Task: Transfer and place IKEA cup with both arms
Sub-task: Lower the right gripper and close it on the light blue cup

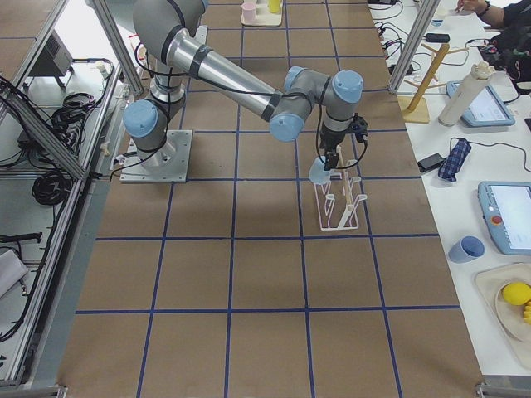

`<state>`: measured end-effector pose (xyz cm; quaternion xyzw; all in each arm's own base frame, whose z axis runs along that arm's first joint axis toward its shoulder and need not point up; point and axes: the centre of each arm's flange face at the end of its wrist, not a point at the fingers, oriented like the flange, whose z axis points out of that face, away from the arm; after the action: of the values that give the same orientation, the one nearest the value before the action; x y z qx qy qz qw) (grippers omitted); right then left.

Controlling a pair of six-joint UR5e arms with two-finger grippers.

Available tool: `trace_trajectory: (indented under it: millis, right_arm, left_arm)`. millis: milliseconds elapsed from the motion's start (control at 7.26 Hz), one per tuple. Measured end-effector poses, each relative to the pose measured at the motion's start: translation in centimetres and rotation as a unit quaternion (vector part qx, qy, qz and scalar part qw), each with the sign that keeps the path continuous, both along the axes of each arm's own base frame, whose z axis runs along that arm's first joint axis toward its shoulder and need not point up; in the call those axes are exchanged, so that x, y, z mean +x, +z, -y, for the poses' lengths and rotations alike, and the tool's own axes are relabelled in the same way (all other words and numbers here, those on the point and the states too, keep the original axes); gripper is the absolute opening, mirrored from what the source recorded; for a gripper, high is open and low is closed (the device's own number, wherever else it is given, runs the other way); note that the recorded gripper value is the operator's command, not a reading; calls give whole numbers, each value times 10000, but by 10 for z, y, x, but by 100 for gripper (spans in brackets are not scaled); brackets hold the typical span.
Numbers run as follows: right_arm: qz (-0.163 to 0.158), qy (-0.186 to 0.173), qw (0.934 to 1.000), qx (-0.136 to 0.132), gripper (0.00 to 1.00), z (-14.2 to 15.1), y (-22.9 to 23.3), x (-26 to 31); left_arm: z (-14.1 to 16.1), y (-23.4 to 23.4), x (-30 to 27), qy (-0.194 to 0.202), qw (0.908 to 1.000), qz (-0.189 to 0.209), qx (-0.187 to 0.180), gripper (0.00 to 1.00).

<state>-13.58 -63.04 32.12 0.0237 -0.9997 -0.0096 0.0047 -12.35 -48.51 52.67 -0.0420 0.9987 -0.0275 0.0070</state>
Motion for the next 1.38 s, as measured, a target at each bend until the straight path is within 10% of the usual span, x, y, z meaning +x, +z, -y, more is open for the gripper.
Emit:
trace_trajectory:
  millis: [688, 1101, 1377]
  right_arm:
    - [23, 27, 9999, 107, 100, 5, -19, -3]
    - [35, 48, 9999, 111, 51, 5, -20, -3]
    - [35, 55, 9999, 116, 40, 5, -20, -3]
  left_arm:
    - [0, 0, 0, -1, 10000, -1, 1, 100]
    - [0, -3, -3, -6, 9999, -162, 26, 100]
    - [0, -2, -3, 0, 9997, -230, 9, 100]
